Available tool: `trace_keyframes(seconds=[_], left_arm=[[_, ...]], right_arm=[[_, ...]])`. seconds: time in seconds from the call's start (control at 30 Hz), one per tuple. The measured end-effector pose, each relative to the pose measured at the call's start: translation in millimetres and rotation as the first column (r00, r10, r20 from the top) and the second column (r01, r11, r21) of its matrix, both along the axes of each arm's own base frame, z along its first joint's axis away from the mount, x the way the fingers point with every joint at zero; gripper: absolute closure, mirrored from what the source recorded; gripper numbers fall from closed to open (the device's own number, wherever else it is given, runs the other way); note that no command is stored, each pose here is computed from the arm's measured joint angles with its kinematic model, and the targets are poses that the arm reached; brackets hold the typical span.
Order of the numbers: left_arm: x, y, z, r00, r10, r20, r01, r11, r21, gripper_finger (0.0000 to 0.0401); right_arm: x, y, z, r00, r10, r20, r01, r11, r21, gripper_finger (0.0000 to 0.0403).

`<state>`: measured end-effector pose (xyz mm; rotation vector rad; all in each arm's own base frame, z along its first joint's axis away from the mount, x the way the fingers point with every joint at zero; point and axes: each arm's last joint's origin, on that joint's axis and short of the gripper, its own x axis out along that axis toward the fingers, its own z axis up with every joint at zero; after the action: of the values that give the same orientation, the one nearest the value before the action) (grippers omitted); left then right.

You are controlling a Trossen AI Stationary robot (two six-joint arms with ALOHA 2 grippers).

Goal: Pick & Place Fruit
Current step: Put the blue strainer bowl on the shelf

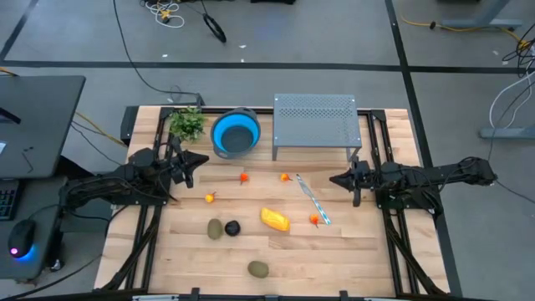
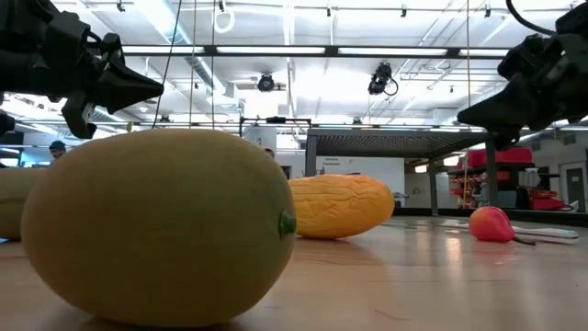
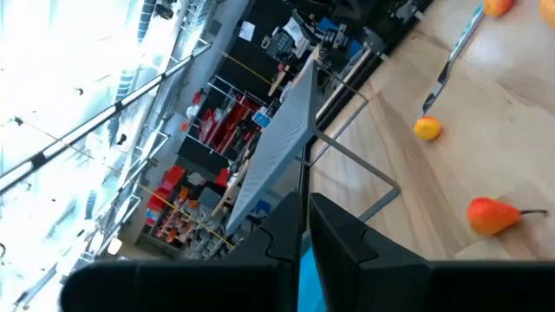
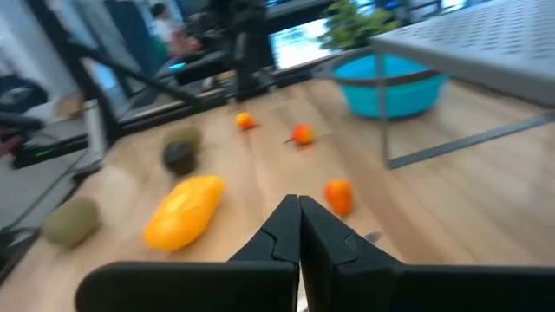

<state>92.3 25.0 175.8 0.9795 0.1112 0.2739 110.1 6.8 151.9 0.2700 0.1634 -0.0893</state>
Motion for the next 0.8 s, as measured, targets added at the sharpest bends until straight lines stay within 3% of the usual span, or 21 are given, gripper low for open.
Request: trace_keyframes(seconds=[0.33,0.4,0.43,0.5,0.6,0.7,0.8], left_arm=[[0.0,0.0,0.2,1.0,-0.001,0.01,0.002,1.0,-0.027,0.0369],[0.1,-0.3,0.1,1.0,-0.014,0.025,0.016,0.996,-0.083,0.0369],[0.2,-0.9,-0.5,0.999,-0.033,0.04,0.039,0.987,-0.155,0.0369],[0.8,-2.7,-1.4,0.991,-0.089,0.095,0.118,0.927,-0.355,0.0369],[1.3,-5.0,-1.6,0.975,-0.132,0.179,0.215,0.763,-0.61,0.0369],[1.3,-5.1,-1.1,0.969,-0.105,0.223,0.237,0.65,-0.722,0.0369],[1.2,-5.1,1.6,0.959,-0.086,0.27,0.269,0.574,-0.773,0.0369]], right_arm=[[0.0,0.7,-0.1,1.0,0.024,-0.001,-0.024,1.0,0.004,0.04],[0.0,0.7,-0.1,1.0,0.024,-0.001,-0.024,1.0,0.004,0.04],[0.0,0.7,0.0,1.0,0.024,0.0,-0.024,1.0,0.004,0.04],[0.0,0.7,0.0,1.0,0.024,0.0,-0.024,1.0,0.003,0.04],[0.5,-0.5,3.6,0.999,-0.011,0.035,0.013,0.999,-0.041,0.04],[0.8,-2.9,9.4,0.992,-0.086,0.092,0.095,0.99,-0.103,0.04],[0.6,-5.1,15.7,0.975,-0.158,0.153,0.178,0.976,-0.122,0.04]])
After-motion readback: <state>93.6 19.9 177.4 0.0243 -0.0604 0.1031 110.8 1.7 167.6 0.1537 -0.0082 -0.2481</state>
